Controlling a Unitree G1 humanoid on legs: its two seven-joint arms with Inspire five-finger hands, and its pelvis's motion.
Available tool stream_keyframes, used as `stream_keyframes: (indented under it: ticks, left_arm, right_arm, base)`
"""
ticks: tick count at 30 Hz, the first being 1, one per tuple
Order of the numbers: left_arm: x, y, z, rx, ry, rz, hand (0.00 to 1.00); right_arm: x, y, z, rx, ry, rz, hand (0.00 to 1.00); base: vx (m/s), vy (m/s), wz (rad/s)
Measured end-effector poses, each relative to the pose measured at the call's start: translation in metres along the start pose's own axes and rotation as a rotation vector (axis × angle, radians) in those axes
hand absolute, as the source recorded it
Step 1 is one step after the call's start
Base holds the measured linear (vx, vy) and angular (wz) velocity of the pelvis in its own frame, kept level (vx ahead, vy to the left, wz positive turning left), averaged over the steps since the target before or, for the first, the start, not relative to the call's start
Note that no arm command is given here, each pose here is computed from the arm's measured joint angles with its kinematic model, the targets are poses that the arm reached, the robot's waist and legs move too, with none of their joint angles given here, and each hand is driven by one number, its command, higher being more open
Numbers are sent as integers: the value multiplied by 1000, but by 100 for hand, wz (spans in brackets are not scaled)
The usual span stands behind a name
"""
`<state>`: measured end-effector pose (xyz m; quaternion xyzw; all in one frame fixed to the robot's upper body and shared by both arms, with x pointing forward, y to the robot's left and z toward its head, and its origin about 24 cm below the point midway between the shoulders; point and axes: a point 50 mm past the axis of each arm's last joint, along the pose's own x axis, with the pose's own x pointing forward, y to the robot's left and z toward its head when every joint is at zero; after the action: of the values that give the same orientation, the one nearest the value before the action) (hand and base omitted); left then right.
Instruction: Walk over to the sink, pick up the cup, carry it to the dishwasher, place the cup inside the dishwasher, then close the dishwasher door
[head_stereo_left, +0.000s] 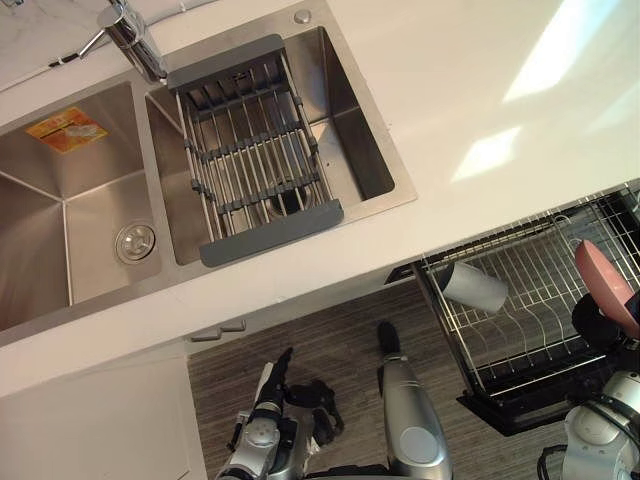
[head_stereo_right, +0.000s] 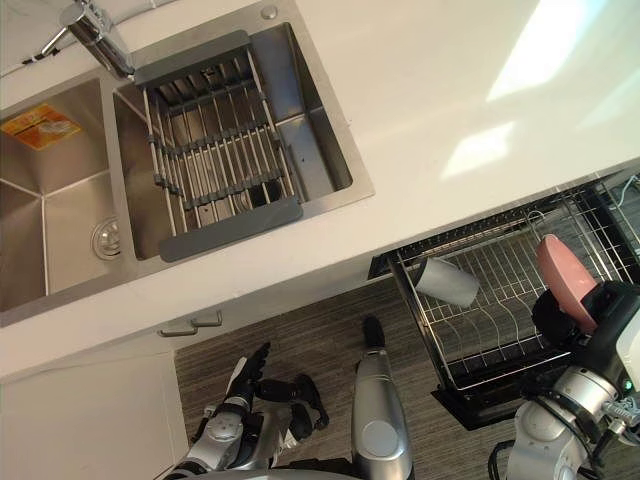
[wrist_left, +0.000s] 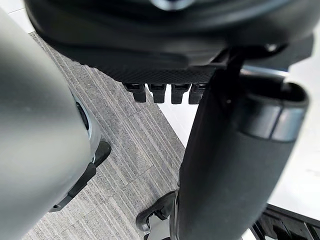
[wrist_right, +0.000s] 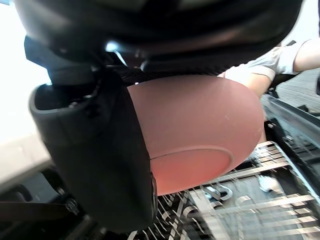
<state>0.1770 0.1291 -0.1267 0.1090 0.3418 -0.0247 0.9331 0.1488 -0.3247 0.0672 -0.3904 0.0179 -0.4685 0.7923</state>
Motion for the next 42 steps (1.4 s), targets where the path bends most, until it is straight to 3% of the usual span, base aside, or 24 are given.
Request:
stream_keyframes:
  ticks: [13, 26, 40, 41, 42]
  left_arm:
    - [3, 0, 9, -32, -29, 12, 100]
    - [6, -8, 19, -67, -45, 5, 100]
    - [7, -4, 21, -90, -46, 36, 100]
    - [8, -4, 21, -90, -46, 36, 100]
    - [8, -4, 22, -90, -47, 36, 100]
  right_arm:
    - [24, 25, 0, 26, 29, 52, 0]
    - [17, 42, -8, 77, 106, 119, 0]
    - [24, 36, -16, 61, 179, 60, 0]
    - [26, 35, -18, 62, 193, 48, 100]
    - [26, 34, -20, 62, 203, 40, 100]
  base:
    - [-2, -19, -2]
    - [6, -21, -1]
    - [1, -1, 0]
    - [0, 0, 0]
    - [-5, -11, 4]
